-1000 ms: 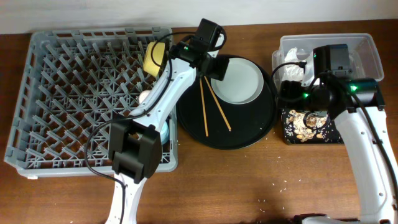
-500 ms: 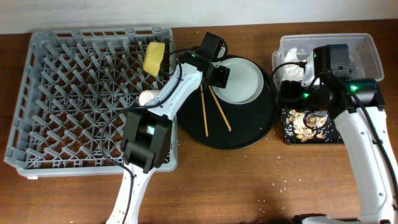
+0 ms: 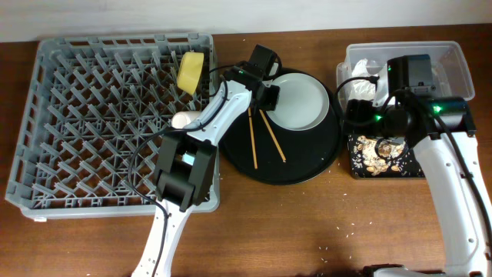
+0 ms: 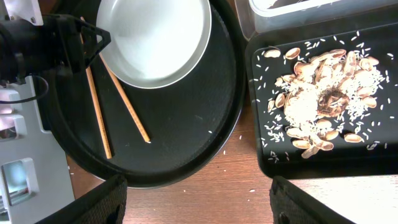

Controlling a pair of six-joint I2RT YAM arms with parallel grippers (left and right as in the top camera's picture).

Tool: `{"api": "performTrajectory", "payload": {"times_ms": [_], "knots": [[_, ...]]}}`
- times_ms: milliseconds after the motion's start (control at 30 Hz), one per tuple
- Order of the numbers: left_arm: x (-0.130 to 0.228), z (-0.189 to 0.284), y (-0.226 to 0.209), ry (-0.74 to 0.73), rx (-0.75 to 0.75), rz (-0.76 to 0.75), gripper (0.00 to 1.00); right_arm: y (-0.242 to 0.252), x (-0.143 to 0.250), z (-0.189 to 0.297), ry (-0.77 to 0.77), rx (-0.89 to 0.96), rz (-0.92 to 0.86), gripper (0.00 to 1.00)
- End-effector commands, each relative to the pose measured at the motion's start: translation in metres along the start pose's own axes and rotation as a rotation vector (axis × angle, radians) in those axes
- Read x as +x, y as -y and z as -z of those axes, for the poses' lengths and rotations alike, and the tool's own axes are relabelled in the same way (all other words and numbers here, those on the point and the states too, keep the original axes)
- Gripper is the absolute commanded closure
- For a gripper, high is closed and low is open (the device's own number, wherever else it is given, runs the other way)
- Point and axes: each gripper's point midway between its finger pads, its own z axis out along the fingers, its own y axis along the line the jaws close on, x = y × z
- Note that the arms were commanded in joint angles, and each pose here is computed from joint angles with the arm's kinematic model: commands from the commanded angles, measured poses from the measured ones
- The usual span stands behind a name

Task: Sort waste into correct bins and load items into the dishwasher rack
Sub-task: 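Reach the left gripper to the white plate and grasp its rim, then lift the white plate and stand it in the rack's back row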

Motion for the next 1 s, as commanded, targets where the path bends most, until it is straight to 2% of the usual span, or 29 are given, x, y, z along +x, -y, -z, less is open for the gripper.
{"api": "performTrajectory", "payload": {"times_ms": [0,67,167,267,367,467,633,767,967], "knots": [[0.008,-0.011,0.003,-0.02,0.0,-0.008,0.79,0.003,-0.004,0.001,0.007,0.01,0.002,0.26],[0.01,-0.014,0.004,-0.025,0.0,-0.011,0.78,0.003,-0.004,0.001,0.007,0.01,0.001,0.26],[0.012,-0.018,0.004,-0.029,0.0,-0.011,0.66,0.003,-0.003,0.001,0.004,0.011,0.001,0.25],[0.017,-0.026,0.002,-0.045,-0.004,-0.008,0.66,0.003,-0.003,0.001,0.005,0.011,0.001,0.25],[0.019,-0.028,0.001,-0.048,-0.004,-0.008,0.85,0.003,-0.003,0.001,0.005,0.011,0.001,0.26],[0.019,-0.028,0.002,-0.049,-0.002,-0.008,0.99,0.003,-0.003,0.001,0.005,0.011,0.001,0.25],[0.014,-0.022,0.003,-0.043,0.0,-0.008,0.99,0.003,-0.003,0.001,0.004,0.011,0.001,0.26],[-0.009,0.017,0.005,-0.01,-0.016,-0.007,0.99,0.003,-0.003,0.001,0.004,0.011,0.001,0.25],[-0.067,0.155,-0.026,0.173,-0.247,-0.02,0.99,0.003,-0.003,0.001,0.004,0.011,0.001,0.26]]}}
